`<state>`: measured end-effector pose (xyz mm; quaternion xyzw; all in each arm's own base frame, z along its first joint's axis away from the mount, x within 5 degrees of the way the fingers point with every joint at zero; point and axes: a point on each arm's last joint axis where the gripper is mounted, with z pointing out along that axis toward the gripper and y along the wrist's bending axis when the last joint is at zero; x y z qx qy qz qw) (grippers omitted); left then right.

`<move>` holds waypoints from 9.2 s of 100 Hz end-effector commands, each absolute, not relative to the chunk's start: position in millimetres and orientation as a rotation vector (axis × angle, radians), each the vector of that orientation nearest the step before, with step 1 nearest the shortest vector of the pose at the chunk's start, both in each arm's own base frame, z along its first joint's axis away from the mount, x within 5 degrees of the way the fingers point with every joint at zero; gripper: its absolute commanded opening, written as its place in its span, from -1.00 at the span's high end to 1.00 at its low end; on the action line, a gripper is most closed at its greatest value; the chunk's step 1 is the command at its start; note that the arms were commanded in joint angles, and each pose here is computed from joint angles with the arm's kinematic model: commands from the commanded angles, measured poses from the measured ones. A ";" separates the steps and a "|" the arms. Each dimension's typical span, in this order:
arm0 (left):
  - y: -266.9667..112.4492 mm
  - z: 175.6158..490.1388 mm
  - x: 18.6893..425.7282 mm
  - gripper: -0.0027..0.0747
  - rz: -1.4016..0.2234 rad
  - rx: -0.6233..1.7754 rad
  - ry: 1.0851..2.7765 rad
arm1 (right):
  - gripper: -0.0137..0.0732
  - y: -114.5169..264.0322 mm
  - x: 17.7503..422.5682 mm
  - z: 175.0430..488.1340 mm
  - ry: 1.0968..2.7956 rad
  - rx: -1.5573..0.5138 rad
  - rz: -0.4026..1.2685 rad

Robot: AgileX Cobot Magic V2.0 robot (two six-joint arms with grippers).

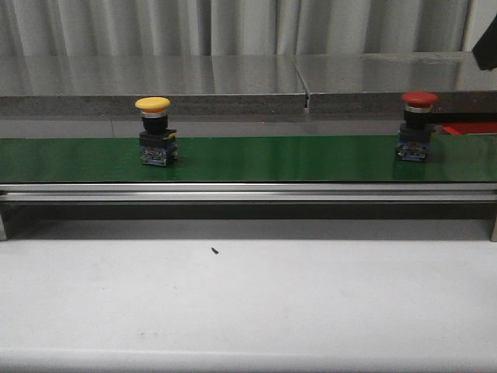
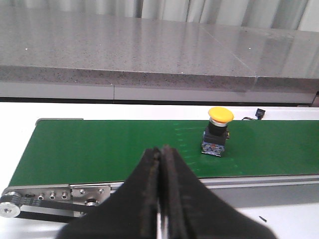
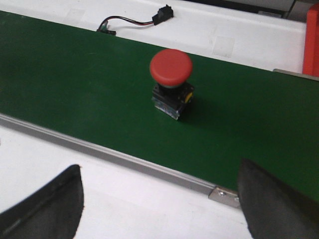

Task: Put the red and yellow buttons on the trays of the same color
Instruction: 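Grasp the red button arriving at the belt's end with the right gripper, then lower the red button into the red tray and open the right gripper, then return the open right gripper above the belt's end, then grasp the yellow button at the belt's end with the right gripper, then lower the yellow button into the yellow tray and open the right gripper, then return the open right gripper above the belt's end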

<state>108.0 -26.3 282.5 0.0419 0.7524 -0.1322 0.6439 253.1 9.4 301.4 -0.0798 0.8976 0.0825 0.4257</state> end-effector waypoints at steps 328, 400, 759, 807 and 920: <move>-23.7 294.3 109.4 0.98 -0.289 0.058 1.662 | -0.80 -199.7 451.8 372.3 2.071 0.154 0.053; -23.7 294.3 109.4 0.98 -0.289 0.058 1.662 | -0.80 -106.5 347.2 442.2 2.176 -0.093 0.164; -23.7 294.3 109.4 0.98 -0.289 0.058 1.662 | 0.53 -228.2 301.4 213.1 2.382 0.778 0.110; -23.7 294.3 109.4 0.98 -0.289 0.058 1.662 | -0.21 -225.9 302.8 209.9 2.401 0.772 0.128; -23.7 294.3 109.4 0.98 -0.289 0.058 1.662 | -0.41 -4.5 205.5 370.3 1.903 -0.149 0.068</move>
